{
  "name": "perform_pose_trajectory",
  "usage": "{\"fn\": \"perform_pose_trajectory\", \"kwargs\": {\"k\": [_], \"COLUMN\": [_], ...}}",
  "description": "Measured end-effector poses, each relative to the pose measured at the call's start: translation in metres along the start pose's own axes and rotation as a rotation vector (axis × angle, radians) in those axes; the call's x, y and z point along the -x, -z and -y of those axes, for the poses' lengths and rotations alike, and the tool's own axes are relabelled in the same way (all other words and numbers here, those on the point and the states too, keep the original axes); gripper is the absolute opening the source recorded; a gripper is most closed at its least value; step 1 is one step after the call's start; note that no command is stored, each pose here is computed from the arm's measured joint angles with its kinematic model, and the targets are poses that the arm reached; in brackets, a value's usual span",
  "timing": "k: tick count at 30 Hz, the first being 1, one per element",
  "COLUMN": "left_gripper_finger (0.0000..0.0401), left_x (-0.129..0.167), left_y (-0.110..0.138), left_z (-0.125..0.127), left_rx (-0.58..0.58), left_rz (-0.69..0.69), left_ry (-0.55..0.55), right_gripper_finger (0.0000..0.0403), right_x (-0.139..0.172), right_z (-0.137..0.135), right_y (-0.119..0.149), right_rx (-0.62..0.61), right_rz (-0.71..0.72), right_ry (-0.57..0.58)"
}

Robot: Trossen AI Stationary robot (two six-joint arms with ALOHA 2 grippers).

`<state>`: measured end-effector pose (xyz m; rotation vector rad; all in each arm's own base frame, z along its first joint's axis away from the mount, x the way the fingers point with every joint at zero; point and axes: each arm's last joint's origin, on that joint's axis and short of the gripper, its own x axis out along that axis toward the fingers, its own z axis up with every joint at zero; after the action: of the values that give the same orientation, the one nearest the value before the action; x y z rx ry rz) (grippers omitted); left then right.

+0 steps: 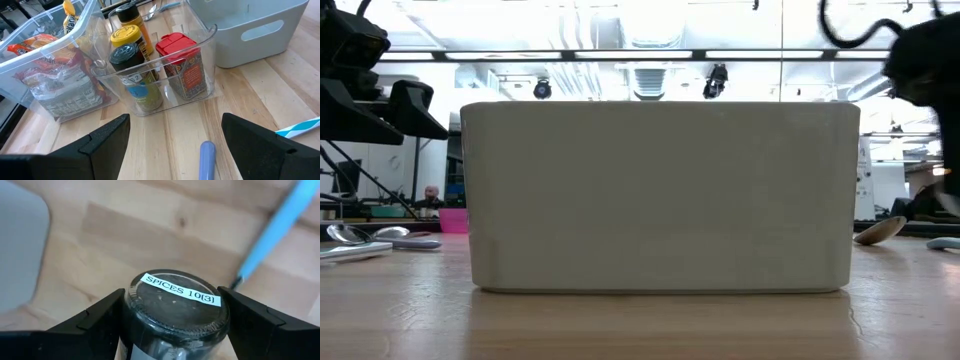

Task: Pick & Place Food Item
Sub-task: Put the gold spice bottle into the transparent bin

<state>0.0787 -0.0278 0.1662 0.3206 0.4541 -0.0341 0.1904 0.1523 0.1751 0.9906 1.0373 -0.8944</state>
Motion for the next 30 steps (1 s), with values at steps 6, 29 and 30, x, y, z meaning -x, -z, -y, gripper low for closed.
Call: {"fn": "perform_pose_trajectory", "kwargs": {"k": [6,29,30], "left_gripper_finger": [0.0317,0.0317,0.0317], "left_x": [0.0,0.0,0.0], "left_y": [0.0,0.0,0.0], "left_z": [0.0,0.0,0.0], "left_rx": [0.0,0.0,0.0], "left_rz": [0.0,0.0,0.0], "left_ry": [0.0,0.001,0.001], "right_gripper_finger": [0.0296,0.0281,0.0281], "right_x": [-0.006,-0.032,-0.034], "right_z": [-0.009,-0.023,-0.022], "right_y": [-0.024,-0.127,-0.128], "right_rx": [0.054,0.135,0.132], "right_rz": [0.039,0.143,0.143], "right_ry": [-0.003,0.051,0.056]}}
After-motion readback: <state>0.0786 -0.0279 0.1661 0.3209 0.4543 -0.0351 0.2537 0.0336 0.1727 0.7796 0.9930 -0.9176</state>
